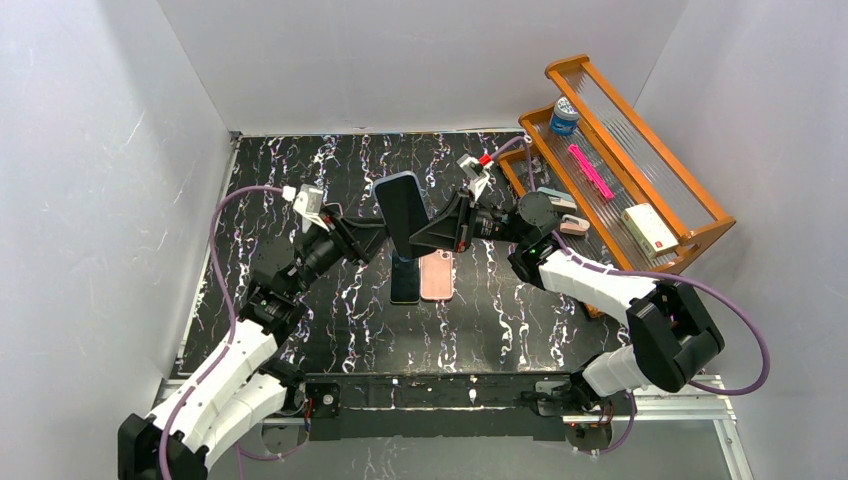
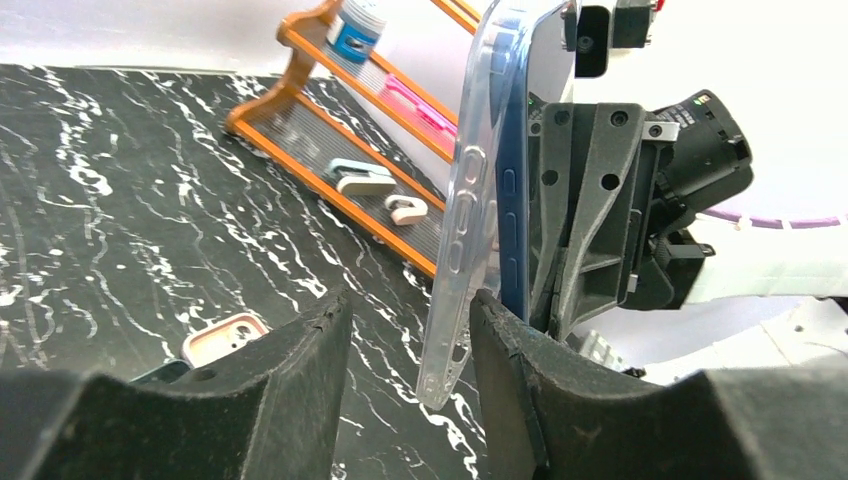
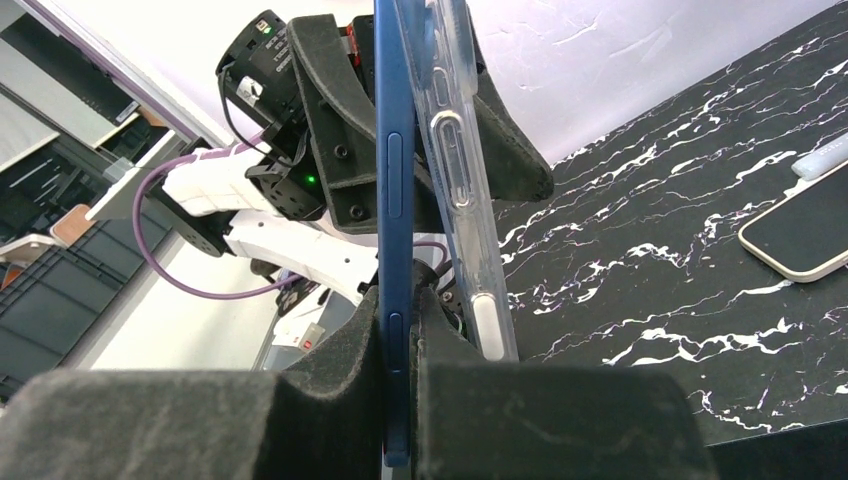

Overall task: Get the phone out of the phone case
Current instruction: Remove the phone case from the phone, then place the phone at the center of the board.

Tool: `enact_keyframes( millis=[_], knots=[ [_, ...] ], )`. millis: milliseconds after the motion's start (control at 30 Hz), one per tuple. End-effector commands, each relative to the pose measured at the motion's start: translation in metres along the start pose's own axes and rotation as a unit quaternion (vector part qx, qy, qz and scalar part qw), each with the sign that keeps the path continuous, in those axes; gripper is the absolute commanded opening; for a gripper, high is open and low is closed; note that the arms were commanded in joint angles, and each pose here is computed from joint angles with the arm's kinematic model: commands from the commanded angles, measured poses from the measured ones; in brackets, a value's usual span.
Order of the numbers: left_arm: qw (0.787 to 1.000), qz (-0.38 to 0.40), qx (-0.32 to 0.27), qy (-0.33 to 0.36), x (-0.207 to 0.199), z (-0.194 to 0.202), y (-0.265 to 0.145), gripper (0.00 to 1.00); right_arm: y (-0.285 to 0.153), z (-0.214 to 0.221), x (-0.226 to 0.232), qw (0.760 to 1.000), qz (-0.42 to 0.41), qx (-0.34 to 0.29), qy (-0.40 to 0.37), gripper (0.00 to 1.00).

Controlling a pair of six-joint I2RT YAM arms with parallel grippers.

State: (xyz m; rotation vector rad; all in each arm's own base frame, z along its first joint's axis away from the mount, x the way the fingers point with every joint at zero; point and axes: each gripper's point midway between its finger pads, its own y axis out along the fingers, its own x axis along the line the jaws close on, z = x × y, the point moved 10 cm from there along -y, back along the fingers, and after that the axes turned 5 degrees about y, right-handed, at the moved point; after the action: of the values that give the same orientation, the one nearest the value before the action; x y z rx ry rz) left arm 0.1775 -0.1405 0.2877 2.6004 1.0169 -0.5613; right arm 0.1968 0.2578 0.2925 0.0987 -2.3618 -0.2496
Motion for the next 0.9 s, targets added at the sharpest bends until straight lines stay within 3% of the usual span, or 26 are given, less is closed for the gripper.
enact_keyframes(
  millis=[0, 167, 333, 367, 700, 867],
  knots=[
    [0.998, 0.064, -0.016, -0.016, -0.010, -0.008, 0.008, 0.44, 0.006, -0.025, 0.031, 0.995, -0.060, -0.026, -0.073, 0.01],
    [0.996, 0.080, -0.020, -0.025, -0.012, -0.013, 0.017, 0.34, 0.006, -0.024, 0.029, 0.996, -0.064, -0.021, -0.066, 0.01],
    [0.999, 0.042, -0.019, 0.000, -0.006, -0.018, 0.020, 0.02, 0.005, -0.020, 0.026, 0.996, -0.056, -0.020, -0.059, 0.01],
    [0.999, 0.026, -0.018, 0.009, -0.004, -0.020, 0.019, 0.00, 0.005, -0.019, 0.024, 0.997, -0.053, -0.019, -0.057, 0.01],
    [0.986, -0.148, -0.038, 0.073, 0.013, -0.046, 0.013, 0.00, 0.000, 0.001, 0.000, 1.000, -0.010, -0.002, -0.020, 0.01],
    [0.953, -0.285, -0.012, 0.104, 0.035, -0.047, 0.002, 0.00, 0.002, 0.001, -0.024, 0.996, 0.084, -0.014, -0.009, 0.01]
  ],
)
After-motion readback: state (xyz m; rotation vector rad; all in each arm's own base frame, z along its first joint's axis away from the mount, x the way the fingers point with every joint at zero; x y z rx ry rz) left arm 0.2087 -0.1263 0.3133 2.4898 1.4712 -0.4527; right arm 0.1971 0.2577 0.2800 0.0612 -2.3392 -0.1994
